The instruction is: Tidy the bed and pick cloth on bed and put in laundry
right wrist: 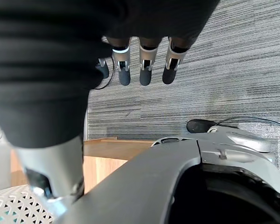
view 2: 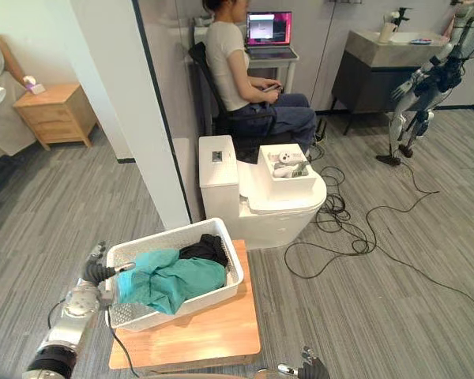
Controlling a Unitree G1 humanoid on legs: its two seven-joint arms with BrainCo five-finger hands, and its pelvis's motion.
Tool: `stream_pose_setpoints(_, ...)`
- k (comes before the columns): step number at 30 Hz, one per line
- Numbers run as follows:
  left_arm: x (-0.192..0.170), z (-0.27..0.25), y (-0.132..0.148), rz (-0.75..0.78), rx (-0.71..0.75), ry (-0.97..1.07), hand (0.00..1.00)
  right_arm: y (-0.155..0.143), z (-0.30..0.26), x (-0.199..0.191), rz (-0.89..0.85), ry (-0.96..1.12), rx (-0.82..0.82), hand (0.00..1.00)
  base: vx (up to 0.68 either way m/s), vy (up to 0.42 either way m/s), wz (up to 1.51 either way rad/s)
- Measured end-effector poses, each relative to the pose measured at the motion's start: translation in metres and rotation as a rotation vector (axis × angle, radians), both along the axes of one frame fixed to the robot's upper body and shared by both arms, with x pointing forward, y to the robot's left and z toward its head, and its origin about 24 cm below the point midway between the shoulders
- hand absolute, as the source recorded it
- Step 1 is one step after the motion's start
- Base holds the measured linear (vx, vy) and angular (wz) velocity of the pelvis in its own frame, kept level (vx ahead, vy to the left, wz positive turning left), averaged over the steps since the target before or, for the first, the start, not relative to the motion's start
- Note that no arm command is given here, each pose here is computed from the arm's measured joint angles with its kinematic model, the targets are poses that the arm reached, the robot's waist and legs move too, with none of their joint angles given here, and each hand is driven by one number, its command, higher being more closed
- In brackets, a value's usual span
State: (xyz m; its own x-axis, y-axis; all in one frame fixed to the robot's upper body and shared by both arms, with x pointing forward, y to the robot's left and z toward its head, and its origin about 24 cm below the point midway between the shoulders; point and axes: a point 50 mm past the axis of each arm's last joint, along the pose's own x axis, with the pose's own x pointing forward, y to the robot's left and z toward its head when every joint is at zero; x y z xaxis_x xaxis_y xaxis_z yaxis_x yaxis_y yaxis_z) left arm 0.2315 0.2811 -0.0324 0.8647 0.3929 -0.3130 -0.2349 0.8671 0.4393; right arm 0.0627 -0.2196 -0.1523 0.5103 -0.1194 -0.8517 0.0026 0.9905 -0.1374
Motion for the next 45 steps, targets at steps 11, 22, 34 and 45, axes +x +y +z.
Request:
stream_pose_setpoints(11,0.002,0.024,0.013,0.097,-0.234,-0.183,0.00,0.000,0.000,0.000,-0.001,0.001,0.001,0.00,0.04,-0.008,0.03)
stream_pose_setpoints(22,-0.068,-0.039,-0.004,0.320,-0.585,-0.049,0.00,-0.001,-0.004,-0.009,-0.045,0.034,0.012,0.00,-0.03,-0.015,0.09)
stream_pose_setpoints(34,-0.181,-0.109,-0.023,0.515,-0.690,0.355,0.00,0.003,-0.008,-0.011,-0.105,0.053,0.063,0.00,0.00,0.000,0.01)
stream_pose_setpoints(45,-0.215,-0.132,-0.063,0.338,-0.671,0.664,0.00,0.006,-0.011,-0.012,-0.126,0.086,0.141,0.00,0.00,0.000,0.00)
